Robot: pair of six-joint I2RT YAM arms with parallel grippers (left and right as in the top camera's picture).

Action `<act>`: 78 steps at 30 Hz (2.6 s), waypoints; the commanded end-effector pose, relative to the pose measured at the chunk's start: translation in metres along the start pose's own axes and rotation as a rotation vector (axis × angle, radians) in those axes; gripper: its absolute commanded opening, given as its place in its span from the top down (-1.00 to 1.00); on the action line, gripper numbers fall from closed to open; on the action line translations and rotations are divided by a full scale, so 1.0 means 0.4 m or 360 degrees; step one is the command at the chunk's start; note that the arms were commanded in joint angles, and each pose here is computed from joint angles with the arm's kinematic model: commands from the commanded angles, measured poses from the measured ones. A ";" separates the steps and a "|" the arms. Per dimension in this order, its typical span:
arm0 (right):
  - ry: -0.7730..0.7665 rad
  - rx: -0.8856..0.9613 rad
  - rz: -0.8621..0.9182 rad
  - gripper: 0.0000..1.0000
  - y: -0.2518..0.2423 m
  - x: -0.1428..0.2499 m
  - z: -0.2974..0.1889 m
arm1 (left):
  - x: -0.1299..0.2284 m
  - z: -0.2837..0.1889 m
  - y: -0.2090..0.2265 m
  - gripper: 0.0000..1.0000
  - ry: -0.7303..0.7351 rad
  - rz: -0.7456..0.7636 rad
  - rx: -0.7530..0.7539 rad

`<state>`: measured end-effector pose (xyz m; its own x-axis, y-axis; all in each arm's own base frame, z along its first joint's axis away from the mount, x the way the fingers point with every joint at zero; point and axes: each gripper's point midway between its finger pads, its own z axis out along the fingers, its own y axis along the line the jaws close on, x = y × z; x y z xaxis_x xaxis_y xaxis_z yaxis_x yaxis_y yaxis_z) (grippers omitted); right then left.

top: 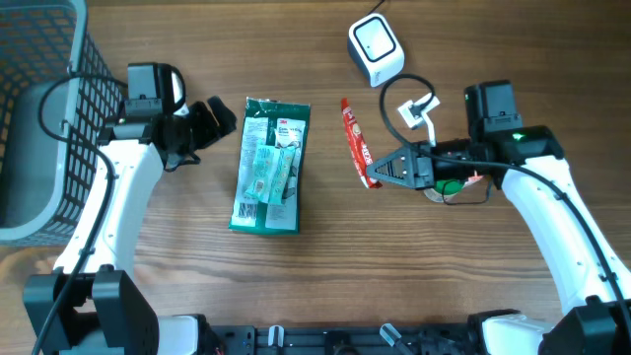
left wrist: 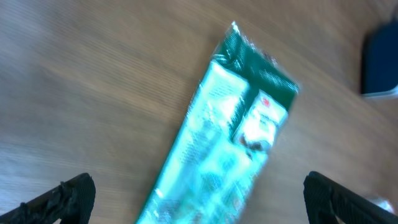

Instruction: Scan the item barcode

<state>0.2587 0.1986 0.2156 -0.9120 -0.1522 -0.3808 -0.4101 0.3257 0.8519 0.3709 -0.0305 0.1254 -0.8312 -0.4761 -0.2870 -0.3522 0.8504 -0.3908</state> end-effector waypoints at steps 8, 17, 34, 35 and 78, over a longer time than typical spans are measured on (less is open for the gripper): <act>0.0010 0.0666 0.0271 0.91 -0.124 0.005 0.055 | 0.176 0.004 -0.141 -0.70 0.0354 0.0176 0.0185; 0.0036 0.0574 0.0252 0.91 -0.098 0.008 0.070 | 0.255 -0.017 -0.339 -0.34 0.0437 0.0422 0.0633; 0.0030 0.0319 0.0131 0.91 -0.024 -0.017 0.102 | 0.288 -0.137 -0.493 -0.22 0.0586 0.0579 0.1327; 0.0033 0.0316 0.0122 0.91 -0.022 -0.016 0.105 | 0.287 -0.138 -0.494 -0.18 0.0582 0.0582 0.1330; -0.0037 0.0197 0.0106 0.91 0.057 -0.059 0.179 | 0.227 -0.178 -0.538 0.92 0.0400 0.0713 0.1531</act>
<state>0.2706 0.2745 0.2127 -0.9399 -0.1060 -0.3247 -0.3360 0.4575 0.8233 0.3378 -0.2421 0.2407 -0.9109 -0.0092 -0.4126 0.3833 0.3520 -0.8539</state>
